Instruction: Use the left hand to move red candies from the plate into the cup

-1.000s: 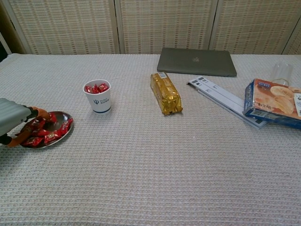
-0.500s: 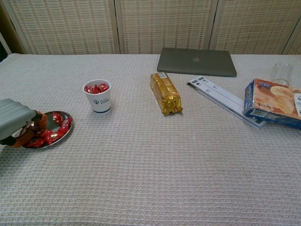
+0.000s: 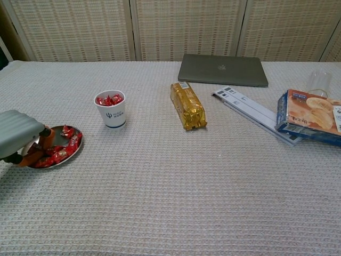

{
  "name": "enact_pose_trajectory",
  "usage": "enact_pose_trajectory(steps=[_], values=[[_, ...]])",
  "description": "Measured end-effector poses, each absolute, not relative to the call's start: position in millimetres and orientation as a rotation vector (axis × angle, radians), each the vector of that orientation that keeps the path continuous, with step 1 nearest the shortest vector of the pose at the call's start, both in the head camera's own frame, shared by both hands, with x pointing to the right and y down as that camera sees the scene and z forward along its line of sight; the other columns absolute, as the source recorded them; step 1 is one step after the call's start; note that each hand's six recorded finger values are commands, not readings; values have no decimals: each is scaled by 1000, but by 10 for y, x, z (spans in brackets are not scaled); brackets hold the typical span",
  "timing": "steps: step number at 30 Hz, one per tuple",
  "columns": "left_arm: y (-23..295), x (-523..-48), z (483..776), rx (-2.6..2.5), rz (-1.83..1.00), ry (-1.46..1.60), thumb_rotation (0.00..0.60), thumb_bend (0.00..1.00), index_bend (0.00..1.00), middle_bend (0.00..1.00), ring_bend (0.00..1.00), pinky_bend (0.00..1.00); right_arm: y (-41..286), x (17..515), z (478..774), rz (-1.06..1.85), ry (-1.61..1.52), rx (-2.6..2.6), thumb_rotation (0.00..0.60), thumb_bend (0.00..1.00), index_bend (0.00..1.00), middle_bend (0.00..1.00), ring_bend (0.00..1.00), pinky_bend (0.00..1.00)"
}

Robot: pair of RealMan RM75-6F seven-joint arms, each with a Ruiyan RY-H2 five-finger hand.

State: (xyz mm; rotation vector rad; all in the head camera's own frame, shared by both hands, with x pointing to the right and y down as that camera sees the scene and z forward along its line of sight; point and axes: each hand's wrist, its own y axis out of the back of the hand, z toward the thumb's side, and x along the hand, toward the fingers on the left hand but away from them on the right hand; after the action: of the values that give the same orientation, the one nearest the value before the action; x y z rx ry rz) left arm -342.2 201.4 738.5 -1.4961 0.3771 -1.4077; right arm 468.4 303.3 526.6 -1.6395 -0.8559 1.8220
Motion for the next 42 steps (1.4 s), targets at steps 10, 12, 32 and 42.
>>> enact_pose_trajectory(steps=[10, 12, 32, 42], values=[[1898, -3297, 7267, -1512, -1367, 411, 600, 410, 565, 586, 610, 1000, 3030, 4689, 5270, 1824, -856, -1637, 600, 43, 0, 0, 0, 289], [1867, -3274, 7241, -1514, -1360, 419, 600, 410, 566, 587, 615, 1000, 3029, 4692, 5267, 1825, -858, -1636, 600, 43, 0, 0, 0, 289], [1041, -2305, 6797, -1586, -1132, 617, 600, 411, 541, 553, 607, 1000, 2998, 4730, 5308, 1849, -861, -1628, 600, 43, 0, 0, 0, 289], [862, -1963, 7018, -1583, -1132, 595, 600, 410, 499, 513, 566, 1000, 2977, 4782, 5299, 1863, -880, -1617, 600, 42, 0, 0, 0, 289]])
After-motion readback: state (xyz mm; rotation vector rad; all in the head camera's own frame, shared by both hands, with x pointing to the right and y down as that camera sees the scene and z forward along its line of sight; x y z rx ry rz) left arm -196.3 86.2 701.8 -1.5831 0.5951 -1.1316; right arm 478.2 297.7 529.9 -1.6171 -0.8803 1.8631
